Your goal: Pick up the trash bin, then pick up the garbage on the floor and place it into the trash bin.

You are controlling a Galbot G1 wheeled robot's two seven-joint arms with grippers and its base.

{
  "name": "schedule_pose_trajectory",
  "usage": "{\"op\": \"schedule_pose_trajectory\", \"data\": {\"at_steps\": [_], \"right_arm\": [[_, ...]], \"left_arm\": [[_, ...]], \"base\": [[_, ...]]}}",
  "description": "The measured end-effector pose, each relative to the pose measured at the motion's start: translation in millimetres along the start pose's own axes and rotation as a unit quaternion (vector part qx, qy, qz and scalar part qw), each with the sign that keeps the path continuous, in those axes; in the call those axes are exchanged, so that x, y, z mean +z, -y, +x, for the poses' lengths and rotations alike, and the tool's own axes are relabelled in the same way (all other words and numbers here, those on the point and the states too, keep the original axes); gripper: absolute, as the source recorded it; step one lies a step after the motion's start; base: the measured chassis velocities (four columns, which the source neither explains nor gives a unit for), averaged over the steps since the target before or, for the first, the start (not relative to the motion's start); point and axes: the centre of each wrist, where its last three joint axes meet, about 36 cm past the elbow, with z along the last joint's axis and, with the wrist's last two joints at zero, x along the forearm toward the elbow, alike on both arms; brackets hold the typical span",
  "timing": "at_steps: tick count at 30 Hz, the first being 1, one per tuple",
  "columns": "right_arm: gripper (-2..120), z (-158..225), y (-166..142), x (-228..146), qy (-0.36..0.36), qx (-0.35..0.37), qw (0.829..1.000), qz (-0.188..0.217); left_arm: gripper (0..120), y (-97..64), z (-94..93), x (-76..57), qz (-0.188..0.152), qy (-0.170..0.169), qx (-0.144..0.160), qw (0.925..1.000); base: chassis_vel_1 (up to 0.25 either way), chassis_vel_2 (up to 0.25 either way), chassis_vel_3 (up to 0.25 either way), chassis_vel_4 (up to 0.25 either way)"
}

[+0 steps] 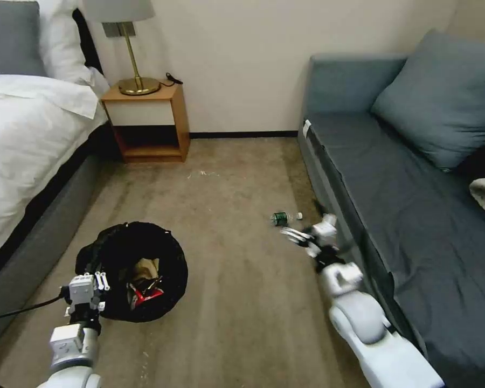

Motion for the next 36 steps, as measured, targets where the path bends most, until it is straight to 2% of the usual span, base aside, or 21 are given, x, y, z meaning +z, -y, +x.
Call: {"op": "schedule_pose_trajectory", "data": {"at_steps": [1, 6, 11, 16, 27, 36], "right_arm": [[100, 16.2, 4.5, 4.3, -0.003, 0.002, 1.000, 0.006], [100, 49.6, 4.9, -2.0, -0.007, 0.019, 1.000, -0.002], [100, 58.3, -5.1, -11.6, -0.004, 0.019, 1.000, -0.017], [100, 55.7, -15.1, -13.1, 0.000, 0.011, 0.999, -0.037], [100, 45.8, -15.0, -11.6, 0.003, -0.010, 0.999, -0.035], [100, 39.4, -19.4, -6.8, 0.001, -0.023, 0.999, -0.040]], "left_arm": [[7, 0.1, 0.1, -0.2, 0.000, 0.000, 0.000, 1.0000], [7, 0.8, 2.0, -0.4, -0.002, 0.003, 0.002, 1.0000], [7, 1.2, 5.1, 1.6, -0.007, 0.008, 0.002, 0.9999], [7, -0.3, 7.7, 3.1, -0.009, 0.007, 0.002, 0.9999], [7, -2.3, 9.0, 4.0, -0.008, 0.011, -0.005, 0.9999], [7, -3.2, 8.9, 4.3, -0.009, 0.011, -0.006, 0.9999]], "base": [[0.000, 0.000, 0.000, 0.000], [0.000, 0.000, 0.000, 0.000], [0.000, 0.000, 0.000, 0.000], [0.000, 0.000, 0.000, 0.000], [-0.046, 0.032, 0.039, -0.037], [-0.192, 0.195, 0.197, -0.209]]}}
